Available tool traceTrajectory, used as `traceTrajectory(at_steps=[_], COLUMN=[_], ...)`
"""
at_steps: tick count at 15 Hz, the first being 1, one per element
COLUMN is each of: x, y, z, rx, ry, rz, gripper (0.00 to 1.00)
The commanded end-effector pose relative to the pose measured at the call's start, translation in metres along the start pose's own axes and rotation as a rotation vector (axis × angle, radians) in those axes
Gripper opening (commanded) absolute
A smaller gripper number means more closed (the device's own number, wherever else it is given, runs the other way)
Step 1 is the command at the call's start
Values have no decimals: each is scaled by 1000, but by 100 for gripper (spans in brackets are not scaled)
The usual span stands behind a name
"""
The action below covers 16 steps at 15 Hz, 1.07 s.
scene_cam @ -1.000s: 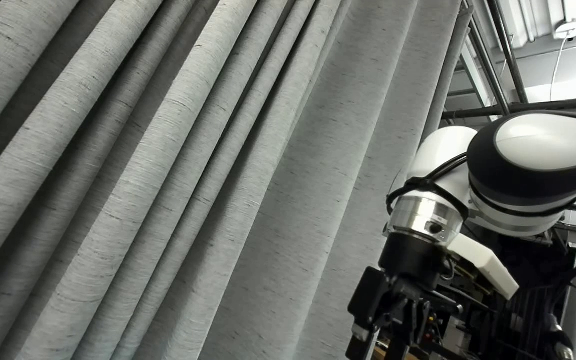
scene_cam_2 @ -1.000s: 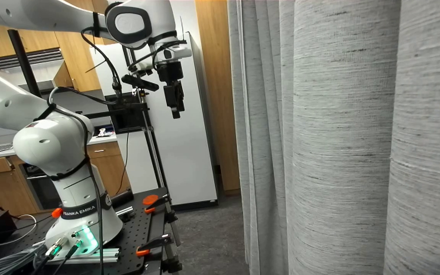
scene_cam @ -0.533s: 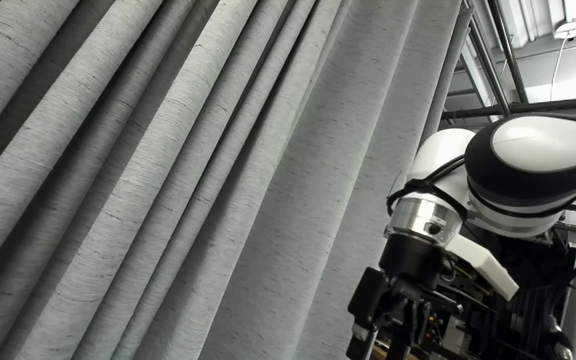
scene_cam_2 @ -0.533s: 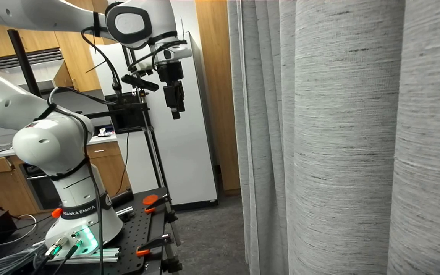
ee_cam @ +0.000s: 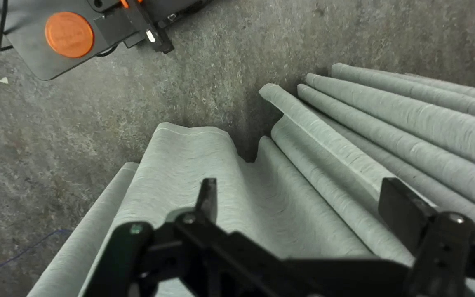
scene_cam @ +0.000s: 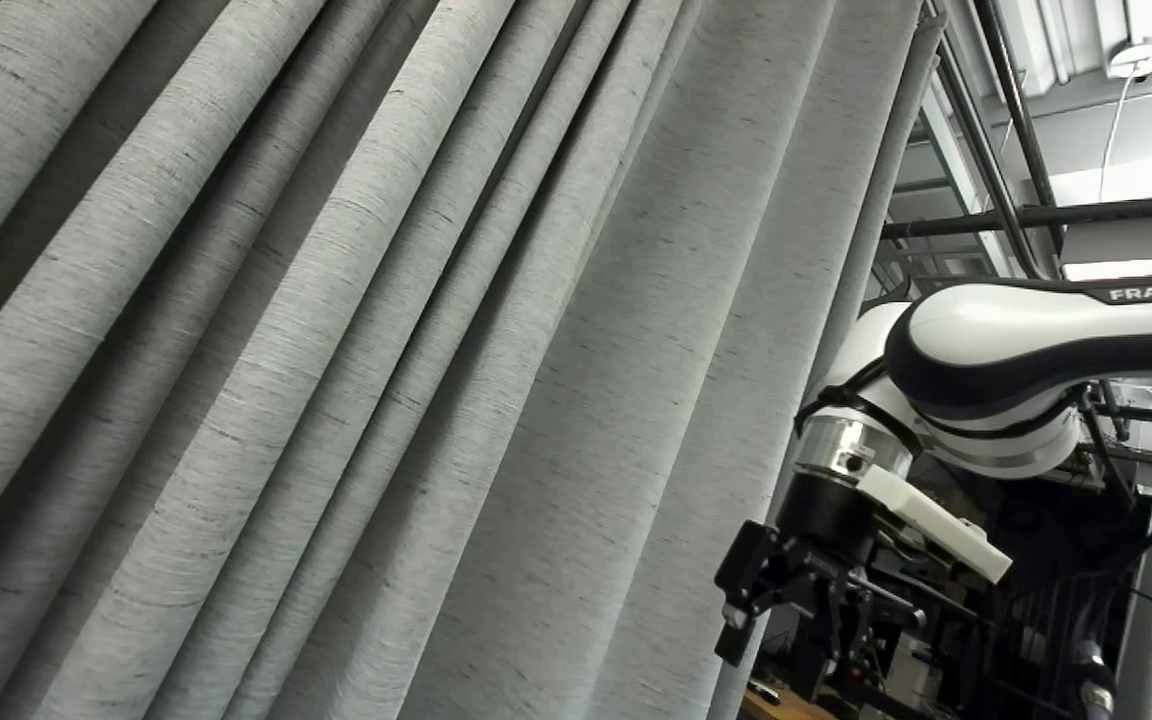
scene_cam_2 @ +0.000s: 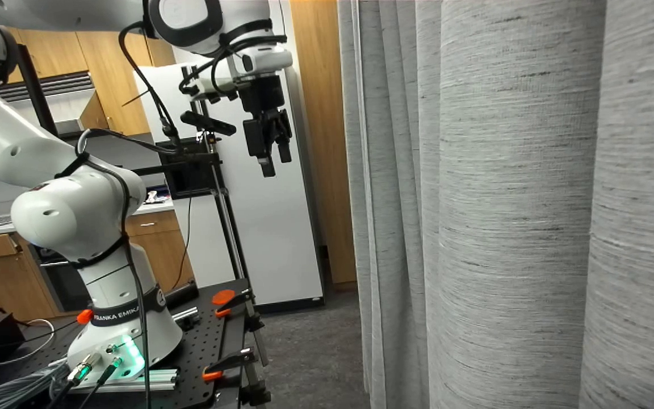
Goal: Open the curtain
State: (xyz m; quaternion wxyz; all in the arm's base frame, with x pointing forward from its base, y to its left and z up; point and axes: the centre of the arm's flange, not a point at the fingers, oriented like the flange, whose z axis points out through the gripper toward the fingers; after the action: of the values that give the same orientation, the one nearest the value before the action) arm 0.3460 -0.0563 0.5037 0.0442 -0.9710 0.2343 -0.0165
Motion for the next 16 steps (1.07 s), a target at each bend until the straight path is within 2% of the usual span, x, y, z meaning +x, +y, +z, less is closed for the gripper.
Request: traceTrajectory(at_steps=[1,6,7,9,14,16], x=[43,79,57,66,72,83], y=[33,92,80,94,95,104], z=[-20,-49,-35,-43,-42,-40], rx=[-3,41,28,37,29,12], ry=[32,64,47,57,51,46], rz=[95,251,201,235,241,258], gripper=[100,100,100,100,100,100])
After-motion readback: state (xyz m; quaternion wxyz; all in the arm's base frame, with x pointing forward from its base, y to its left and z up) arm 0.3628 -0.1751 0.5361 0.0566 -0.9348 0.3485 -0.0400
